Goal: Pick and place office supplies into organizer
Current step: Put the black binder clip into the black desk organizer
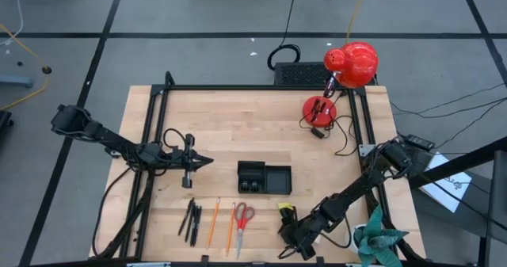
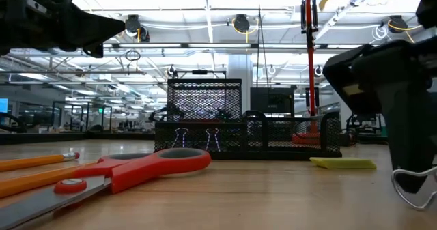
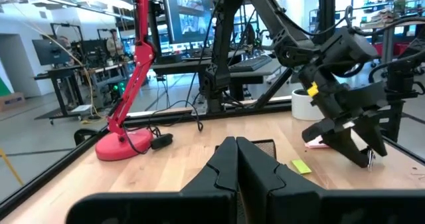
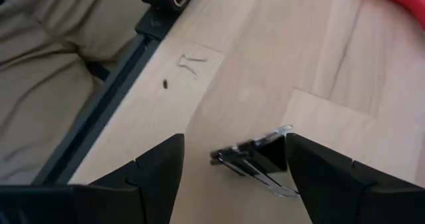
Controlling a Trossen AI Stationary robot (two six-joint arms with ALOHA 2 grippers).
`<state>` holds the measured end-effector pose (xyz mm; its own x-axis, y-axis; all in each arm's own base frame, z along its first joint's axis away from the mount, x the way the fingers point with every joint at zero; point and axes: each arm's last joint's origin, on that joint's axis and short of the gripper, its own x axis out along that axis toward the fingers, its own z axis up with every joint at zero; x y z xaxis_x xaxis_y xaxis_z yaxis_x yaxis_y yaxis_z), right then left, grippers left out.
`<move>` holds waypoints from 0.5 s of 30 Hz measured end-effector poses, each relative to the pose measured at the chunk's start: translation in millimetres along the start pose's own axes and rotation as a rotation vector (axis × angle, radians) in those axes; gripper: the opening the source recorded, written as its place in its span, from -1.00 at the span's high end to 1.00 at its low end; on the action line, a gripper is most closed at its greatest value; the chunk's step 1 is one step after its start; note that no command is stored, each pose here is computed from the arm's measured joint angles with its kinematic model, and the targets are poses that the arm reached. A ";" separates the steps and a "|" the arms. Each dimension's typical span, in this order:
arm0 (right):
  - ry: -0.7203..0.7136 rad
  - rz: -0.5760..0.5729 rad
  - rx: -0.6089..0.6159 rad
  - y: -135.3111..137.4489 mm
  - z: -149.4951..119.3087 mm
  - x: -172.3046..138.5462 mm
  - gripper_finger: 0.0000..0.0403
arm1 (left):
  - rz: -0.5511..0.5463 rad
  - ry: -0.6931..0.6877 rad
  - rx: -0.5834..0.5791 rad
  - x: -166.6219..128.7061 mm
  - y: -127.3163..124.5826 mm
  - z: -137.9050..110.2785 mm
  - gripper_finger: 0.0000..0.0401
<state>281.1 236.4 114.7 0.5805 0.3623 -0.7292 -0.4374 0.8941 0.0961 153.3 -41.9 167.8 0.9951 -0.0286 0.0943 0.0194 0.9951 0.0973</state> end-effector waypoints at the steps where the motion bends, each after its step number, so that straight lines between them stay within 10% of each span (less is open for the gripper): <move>1: 0.003 -0.001 0.000 -0.1 -0.4 0.2 -0.26 | 0.000 0.000 0.000 0.0 0.0 0.0 0.97; 15: 0.004 -0.007 0.001 -2.8 0.1 0.4 0.24 | 0.000 0.000 0.000 0.0 0.1 0.0 0.97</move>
<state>282.6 234.1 114.2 0.5806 0.3552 -0.7327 -0.4327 0.8968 0.0919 153.2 -41.8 167.8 0.9951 -0.0283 0.0947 0.0190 0.9950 0.0976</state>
